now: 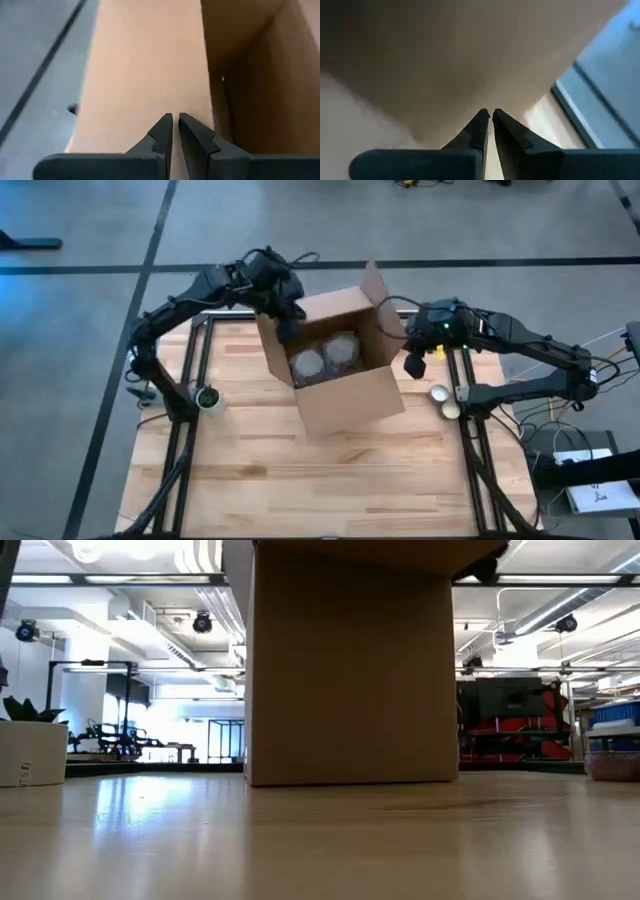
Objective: Wrap mug
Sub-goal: Close the cardboard box
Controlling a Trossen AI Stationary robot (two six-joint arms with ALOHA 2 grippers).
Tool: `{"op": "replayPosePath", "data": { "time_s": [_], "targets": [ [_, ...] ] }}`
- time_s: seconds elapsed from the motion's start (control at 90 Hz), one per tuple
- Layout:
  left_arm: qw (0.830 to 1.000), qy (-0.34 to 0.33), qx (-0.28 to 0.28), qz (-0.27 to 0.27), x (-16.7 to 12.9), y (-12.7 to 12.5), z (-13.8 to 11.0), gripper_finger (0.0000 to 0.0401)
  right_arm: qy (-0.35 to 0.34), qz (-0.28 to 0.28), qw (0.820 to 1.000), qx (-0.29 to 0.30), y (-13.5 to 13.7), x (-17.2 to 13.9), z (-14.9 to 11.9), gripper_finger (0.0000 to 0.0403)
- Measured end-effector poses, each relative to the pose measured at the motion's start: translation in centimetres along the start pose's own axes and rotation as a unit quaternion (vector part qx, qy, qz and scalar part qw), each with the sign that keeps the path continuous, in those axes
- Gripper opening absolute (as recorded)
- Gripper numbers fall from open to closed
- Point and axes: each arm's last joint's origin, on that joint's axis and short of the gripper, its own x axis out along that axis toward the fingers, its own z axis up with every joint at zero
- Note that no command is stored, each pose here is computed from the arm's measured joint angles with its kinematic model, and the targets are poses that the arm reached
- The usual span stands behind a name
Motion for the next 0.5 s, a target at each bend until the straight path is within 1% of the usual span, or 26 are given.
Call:
{"op": "replayPosePath", "data": {
  "time_s": [0.089, 0.2, 0.3, 0.389, 0.5],
  "targets": [
    [1.000, 0.027, 0.006, -0.011, 1.4, -0.7, -0.6, 0.0020, -0.018, 0.008, 1.000, -0.008, 0.0, 0.5, 0.5, 0.0014],
    [0.998, 0.056, 0.019, -0.029, 2.5, -1.4, -1.4, 0.0020, -0.024, 0.051, 0.998, -0.021, 0.3, 1.6, 0.9, 0.0014],
    [0.996, 0.077, 0.028, -0.038, 3.1, -1.9, -1.9, 0.0020, -0.015, 0.089, 0.995, -0.032, 0.8, 3.0, 1.1, 0.0013],
    [0.995, 0.084, 0.033, -0.042, 2.7, -2.3, -2.0, 0.0020, 0.005, 0.098, 0.994, -0.038, 1.2, 4.4, 1.0, 0.0013],
    [0.994, 0.086, 0.038, -0.048, 0.7, -2.9, -2.0, 0.0020, 0.024, 0.104, 0.993, -0.043, 1.5, 5.9, 1.1, 0.0013]
  ]
}}
